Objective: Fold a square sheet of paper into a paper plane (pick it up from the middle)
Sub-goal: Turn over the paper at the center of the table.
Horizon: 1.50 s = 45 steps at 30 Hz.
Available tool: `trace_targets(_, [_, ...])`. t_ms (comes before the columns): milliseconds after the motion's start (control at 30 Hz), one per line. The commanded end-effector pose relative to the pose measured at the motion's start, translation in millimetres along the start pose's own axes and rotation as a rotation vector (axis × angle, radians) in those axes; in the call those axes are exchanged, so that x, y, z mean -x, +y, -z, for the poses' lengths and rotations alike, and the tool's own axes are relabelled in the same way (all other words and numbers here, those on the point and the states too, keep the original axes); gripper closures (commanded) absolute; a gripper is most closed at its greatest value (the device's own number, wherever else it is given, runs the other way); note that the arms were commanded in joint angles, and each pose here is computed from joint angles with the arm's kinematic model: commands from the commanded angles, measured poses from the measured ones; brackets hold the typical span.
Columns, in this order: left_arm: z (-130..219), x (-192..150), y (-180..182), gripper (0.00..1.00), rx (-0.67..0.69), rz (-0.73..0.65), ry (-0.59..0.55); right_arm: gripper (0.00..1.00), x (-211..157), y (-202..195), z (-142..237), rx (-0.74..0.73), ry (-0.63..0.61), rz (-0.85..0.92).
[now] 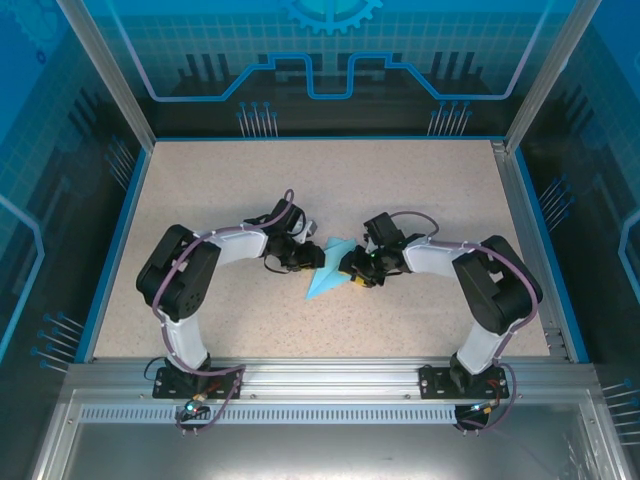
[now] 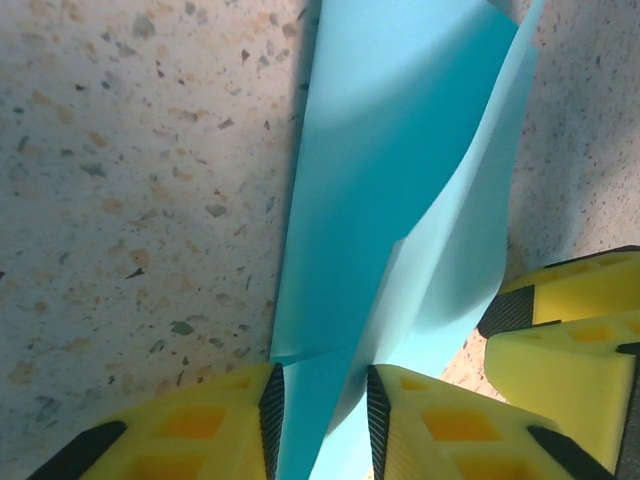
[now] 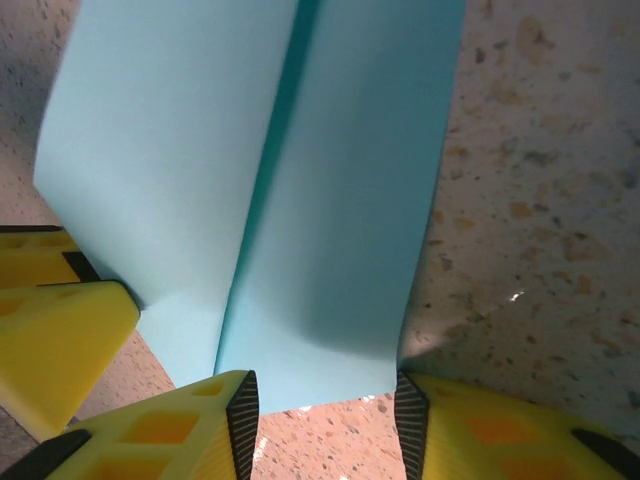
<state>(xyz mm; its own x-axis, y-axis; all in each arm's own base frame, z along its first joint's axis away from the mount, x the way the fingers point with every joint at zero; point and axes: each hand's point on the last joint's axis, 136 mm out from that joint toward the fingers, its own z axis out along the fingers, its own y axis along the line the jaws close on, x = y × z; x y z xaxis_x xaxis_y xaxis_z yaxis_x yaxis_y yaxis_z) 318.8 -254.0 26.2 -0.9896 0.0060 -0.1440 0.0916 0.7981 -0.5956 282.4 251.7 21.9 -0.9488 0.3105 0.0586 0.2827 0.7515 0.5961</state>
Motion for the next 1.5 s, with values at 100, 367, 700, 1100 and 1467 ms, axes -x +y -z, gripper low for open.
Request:
trace_targets(100, [-4,-3,2,0.7,-0.012,0.005,0.038,0.55,13,23,-3,0.086,-0.035,0.018])
trace_targets(367, [-5,-3,7,0.76,0.003,0.024,0.033,0.51,22,46,-1,0.169,-0.041,0.078])
trace_targets(700, [0,1,14,0.77,-0.005,0.113,0.016,0.53,31,50,-15,0.178,-0.035,0.085])
trace_targets(1100, [15,3,9,0.76,-0.001,0.178,-0.007,0.79,43,54,-20,0.204,-0.013,0.112])
trace_targets(1467, [68,33,1,0.72,0.14,0.368,-0.149,0.92,46,54,25,0.161,0.094,0.149])
